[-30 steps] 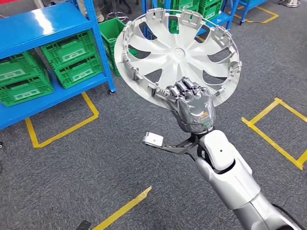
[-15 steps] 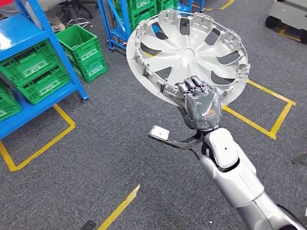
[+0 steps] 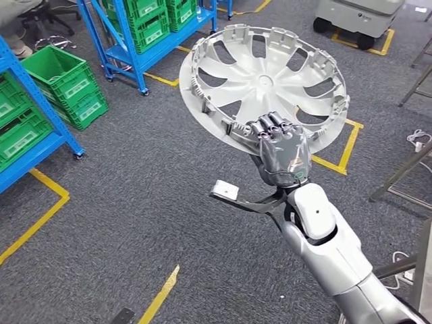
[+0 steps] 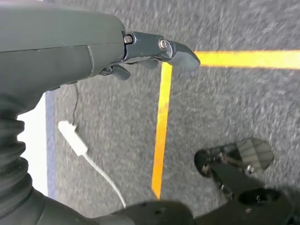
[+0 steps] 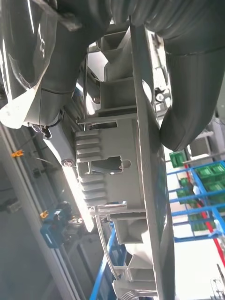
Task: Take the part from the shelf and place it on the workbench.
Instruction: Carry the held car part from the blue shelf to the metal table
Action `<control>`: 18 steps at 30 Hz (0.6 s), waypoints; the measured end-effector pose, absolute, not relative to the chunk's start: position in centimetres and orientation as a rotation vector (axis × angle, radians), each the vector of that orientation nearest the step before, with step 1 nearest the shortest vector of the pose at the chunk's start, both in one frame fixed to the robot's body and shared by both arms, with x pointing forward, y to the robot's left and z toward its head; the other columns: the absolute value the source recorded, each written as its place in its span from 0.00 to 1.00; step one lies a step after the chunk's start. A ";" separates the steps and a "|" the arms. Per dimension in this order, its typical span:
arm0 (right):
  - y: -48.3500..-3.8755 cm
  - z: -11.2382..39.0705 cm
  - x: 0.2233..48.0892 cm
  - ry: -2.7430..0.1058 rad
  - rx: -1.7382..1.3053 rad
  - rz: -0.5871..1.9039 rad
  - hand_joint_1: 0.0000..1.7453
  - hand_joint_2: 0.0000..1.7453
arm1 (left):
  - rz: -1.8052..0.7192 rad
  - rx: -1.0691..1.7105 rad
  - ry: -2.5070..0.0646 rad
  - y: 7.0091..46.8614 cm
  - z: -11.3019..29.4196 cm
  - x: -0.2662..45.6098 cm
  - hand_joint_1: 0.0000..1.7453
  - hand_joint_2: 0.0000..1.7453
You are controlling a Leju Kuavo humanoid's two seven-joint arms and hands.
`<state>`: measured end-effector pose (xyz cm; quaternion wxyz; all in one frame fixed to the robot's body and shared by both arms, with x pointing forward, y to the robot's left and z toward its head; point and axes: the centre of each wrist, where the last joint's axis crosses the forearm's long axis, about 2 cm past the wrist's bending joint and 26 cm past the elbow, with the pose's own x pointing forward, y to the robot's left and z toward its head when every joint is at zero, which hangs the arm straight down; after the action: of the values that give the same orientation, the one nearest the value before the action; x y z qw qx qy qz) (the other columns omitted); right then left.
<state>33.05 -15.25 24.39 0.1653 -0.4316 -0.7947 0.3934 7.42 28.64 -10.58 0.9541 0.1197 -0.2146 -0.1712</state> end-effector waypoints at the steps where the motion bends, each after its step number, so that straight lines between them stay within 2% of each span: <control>1: -15.3 24.4 33.0 -2.263 -1.230 1.123 1.00 1.00 | -0.349 0.244 -0.435 28.7 -10.6 7.4 0.00 1.00; 18: -15.7 24.4 33.2 -2.242 -1.239 1.116 1.00 1.00 | -0.347 0.238 -0.432 28.9 -10.6 7.2 0.00 1.00</control>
<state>33.16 -15.70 24.37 0.1731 -0.4366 -0.7903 0.3935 7.18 28.85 -10.63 0.9549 0.1171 -0.2128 -0.1709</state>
